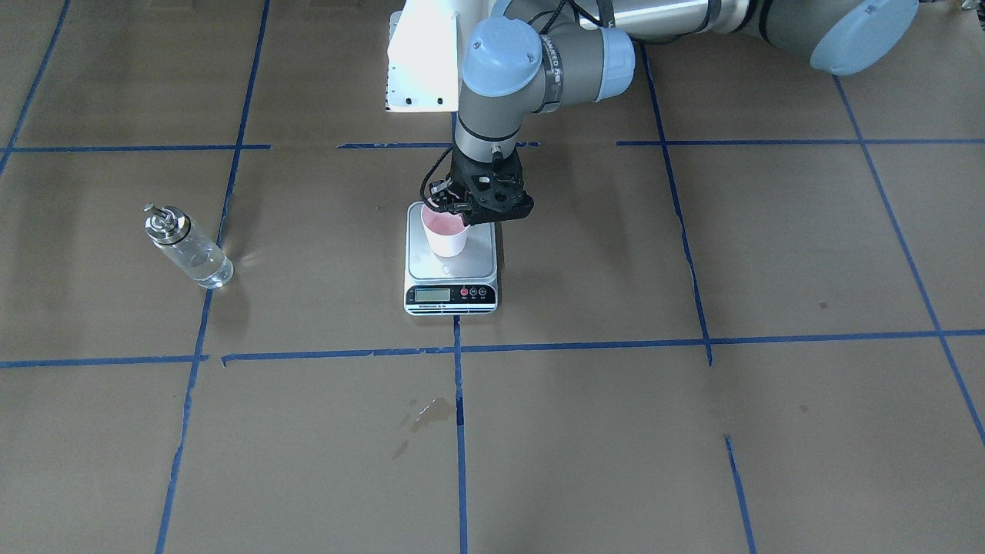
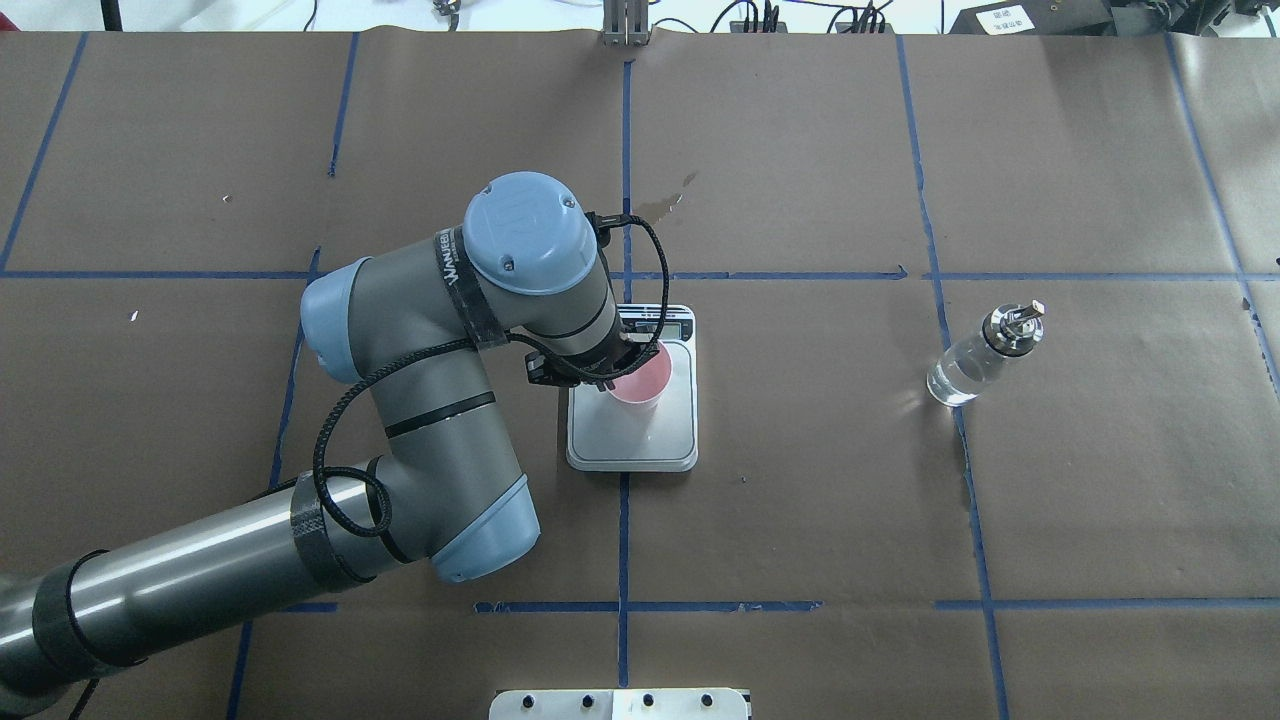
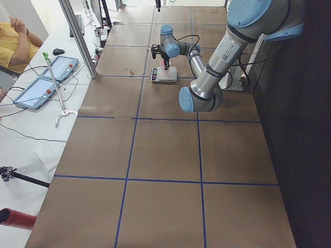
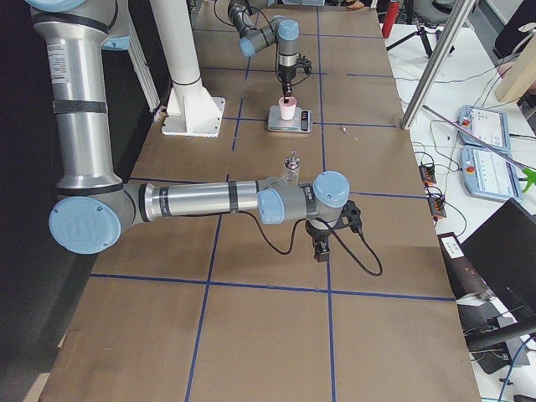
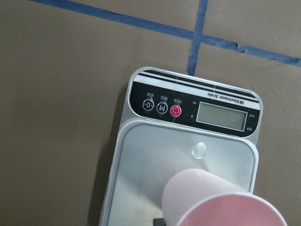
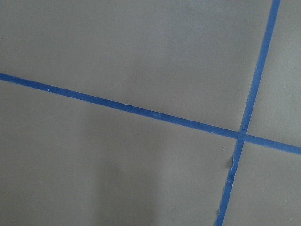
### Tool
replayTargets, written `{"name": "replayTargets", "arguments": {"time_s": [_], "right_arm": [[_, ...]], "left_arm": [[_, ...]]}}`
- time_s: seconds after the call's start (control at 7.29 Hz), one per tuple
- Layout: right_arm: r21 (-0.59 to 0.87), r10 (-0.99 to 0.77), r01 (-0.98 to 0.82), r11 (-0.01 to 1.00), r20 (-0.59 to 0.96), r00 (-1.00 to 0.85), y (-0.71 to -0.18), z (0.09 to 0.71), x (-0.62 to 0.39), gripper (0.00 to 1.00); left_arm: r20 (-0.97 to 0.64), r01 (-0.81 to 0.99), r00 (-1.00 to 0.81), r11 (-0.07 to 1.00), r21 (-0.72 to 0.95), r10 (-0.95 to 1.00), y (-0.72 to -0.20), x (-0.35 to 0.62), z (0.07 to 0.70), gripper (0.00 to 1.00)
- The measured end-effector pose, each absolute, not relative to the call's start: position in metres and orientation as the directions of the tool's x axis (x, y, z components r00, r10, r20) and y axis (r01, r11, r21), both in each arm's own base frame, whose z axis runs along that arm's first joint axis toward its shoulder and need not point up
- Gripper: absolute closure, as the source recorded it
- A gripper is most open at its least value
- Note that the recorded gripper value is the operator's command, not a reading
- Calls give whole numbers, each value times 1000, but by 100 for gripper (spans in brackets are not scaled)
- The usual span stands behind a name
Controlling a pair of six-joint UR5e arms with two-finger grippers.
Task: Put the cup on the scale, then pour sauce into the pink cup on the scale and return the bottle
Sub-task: 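Release the cup and lift the left gripper away while the right gripper approaches the bottle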
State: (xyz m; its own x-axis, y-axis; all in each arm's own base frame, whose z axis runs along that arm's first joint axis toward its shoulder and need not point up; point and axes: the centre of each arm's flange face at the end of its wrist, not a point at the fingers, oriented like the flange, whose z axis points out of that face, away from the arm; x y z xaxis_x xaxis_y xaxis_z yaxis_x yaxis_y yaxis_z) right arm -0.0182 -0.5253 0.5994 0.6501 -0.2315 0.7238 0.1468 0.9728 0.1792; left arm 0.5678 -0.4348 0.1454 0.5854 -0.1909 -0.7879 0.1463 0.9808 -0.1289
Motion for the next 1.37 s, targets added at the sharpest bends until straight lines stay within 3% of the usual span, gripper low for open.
{"name": "replayTargets", "arguments": {"time_s": [0.27,0.82,1.37], "right_arm": [[179,-232,147,973,724,650,-525,599,-19,0],[193,-242,147,970,730,639,-525,575,-36,0],[236,-234,76,969,768,596,-481,467,-97,0]], "left_arm": [[-787,146,586,981,-129,-191,-434,568,147,42],[-846,139,514,987,-79,-141,-418,521,123,38],[-852,172,523,981,85,-18,-453,414,162,33]]}}
